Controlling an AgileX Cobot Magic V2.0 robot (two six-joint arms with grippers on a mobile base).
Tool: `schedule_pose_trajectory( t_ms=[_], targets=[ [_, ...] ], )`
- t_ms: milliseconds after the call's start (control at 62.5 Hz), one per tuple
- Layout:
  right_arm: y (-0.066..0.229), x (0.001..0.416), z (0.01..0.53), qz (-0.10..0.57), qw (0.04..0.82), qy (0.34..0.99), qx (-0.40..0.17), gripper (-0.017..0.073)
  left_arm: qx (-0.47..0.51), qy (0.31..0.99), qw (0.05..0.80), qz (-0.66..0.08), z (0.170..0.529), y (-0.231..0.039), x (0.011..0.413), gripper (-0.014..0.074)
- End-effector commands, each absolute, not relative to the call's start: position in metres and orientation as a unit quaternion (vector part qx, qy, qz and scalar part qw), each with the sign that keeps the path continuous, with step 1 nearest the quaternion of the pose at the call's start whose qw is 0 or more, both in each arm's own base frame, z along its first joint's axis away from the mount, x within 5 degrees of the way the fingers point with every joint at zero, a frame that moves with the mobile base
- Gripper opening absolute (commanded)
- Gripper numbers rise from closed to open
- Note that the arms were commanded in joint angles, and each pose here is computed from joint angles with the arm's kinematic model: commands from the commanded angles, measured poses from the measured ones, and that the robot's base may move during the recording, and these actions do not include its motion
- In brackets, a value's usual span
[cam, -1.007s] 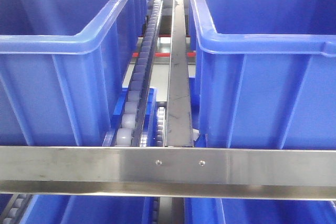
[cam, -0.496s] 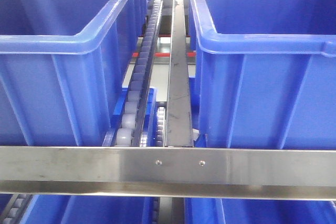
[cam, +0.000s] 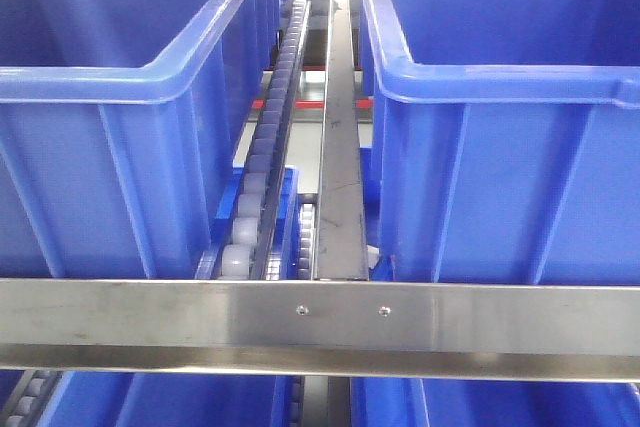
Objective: Pick and sort blue part to right shelf
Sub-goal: 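Lower both held parts into the blue bins on the shelf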
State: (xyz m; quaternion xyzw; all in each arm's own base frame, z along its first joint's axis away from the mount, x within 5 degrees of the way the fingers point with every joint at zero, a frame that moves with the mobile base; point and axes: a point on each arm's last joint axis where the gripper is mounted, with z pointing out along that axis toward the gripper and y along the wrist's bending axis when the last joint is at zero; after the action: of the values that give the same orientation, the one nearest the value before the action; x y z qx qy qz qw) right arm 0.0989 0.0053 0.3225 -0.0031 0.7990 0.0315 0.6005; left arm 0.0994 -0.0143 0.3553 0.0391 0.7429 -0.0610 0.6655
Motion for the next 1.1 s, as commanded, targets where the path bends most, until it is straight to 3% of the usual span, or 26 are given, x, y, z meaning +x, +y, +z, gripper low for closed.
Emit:
schedule_pose_trajectory(
  t_ms=[0,432,975,1087],
  targets=[
    [0.004,0.102,0.342,0.029,0.654,0.756,-0.002,0.0382,0.034,0.703,0.707,-0.068,0.373,-0.014,0.099,0.0279],
    [0.005,0.107,0.355,0.046,0.680,0.732,0.011,0.0382,0.051,0.712,0.695,-0.083,0.379,-0.022,0.114,0.0279],
    [0.006,0.204,0.349,0.038,0.653,0.756,0.021,0.0384,0.086,0.717,0.686,-0.094,0.360,-0.052,0.197,0.0291],
    [0.006,0.213,0.353,0.037,0.662,0.748,0.022,0.0422,0.087,0.723,0.679,-0.093,0.357,-0.054,0.205,0.0368]
  ],
)
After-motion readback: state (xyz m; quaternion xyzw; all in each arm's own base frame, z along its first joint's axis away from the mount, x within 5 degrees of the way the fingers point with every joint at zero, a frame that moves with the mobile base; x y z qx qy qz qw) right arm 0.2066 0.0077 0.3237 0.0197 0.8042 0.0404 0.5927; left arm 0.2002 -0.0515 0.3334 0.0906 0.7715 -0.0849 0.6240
